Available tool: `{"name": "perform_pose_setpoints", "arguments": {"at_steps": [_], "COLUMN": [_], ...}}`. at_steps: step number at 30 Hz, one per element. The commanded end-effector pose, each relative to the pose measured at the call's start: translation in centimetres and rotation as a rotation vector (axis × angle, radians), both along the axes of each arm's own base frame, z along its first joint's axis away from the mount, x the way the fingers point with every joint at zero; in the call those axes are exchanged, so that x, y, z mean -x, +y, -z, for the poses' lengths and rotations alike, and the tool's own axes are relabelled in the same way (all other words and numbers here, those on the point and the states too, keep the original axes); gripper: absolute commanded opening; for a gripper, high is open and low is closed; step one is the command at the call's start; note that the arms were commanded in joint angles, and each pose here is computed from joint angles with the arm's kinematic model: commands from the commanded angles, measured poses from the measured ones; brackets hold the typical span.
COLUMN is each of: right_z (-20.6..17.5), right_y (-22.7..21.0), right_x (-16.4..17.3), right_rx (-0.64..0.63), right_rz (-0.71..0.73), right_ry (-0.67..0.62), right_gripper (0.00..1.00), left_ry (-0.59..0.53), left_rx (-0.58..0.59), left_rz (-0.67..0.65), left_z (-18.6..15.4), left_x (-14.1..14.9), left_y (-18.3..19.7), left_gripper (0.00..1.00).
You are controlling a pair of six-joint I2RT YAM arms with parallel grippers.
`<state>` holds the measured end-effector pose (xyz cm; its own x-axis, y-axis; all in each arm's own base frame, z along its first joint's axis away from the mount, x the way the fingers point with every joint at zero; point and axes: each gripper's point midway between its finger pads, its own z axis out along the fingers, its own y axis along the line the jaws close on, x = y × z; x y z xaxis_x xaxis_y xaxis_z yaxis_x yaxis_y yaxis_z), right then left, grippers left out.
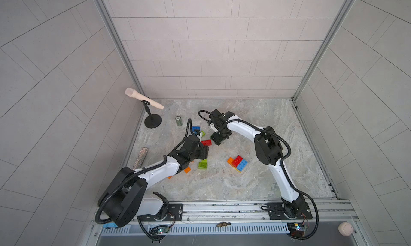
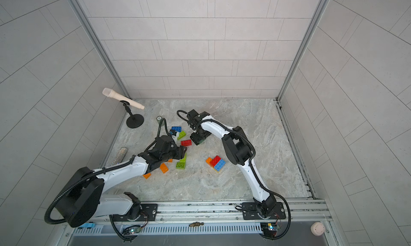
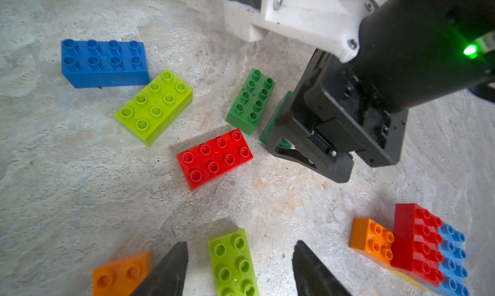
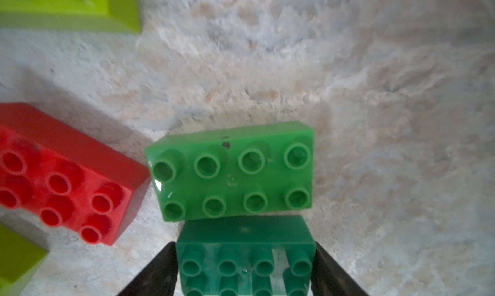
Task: Assemble a rectangle with lego
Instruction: Adjust the lego brick at the center of the board, then pick up the lego brick from the center of the board.
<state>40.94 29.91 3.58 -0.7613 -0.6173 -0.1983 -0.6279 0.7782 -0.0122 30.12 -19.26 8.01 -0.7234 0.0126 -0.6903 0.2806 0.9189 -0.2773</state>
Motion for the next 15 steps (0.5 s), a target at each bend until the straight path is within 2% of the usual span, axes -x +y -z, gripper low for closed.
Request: {"name": "perform_pose_setpoints", "arguments": {"at_steps": [1,6,11,15], "right_z": [-0.17,0.23,0.69,0.69], "right_y": [0.06,-0.14,-0.51,-0.42], "right_x": [-0.17,-0.03,0.22,0.2], "right_rx": [0.008,0.022,0.044,0.045], "right_rz": [-0.009,-0.014,-0.02,-0.026], "right_ry": [0.005,0.018,0.026,0.023], "right_gripper": [0.76,0.7,0.75,0.76], "left_ry": [-0.013,-0.011,-0.006,-0.008], "left_rx": [0.006,0.005,0.003,0.002], "left_rz": [0.007,0.006,0.011,0.011], "left_z": [-0.61,-0.59,-0.56,-0.59], "left_x": [-0.42,-0.36,-0.2,-0.2], "left_y": [-0.41,-0.38,-0.36,-0.31], "left_gripper": [0.67,0.67,0.67,0.67]}}
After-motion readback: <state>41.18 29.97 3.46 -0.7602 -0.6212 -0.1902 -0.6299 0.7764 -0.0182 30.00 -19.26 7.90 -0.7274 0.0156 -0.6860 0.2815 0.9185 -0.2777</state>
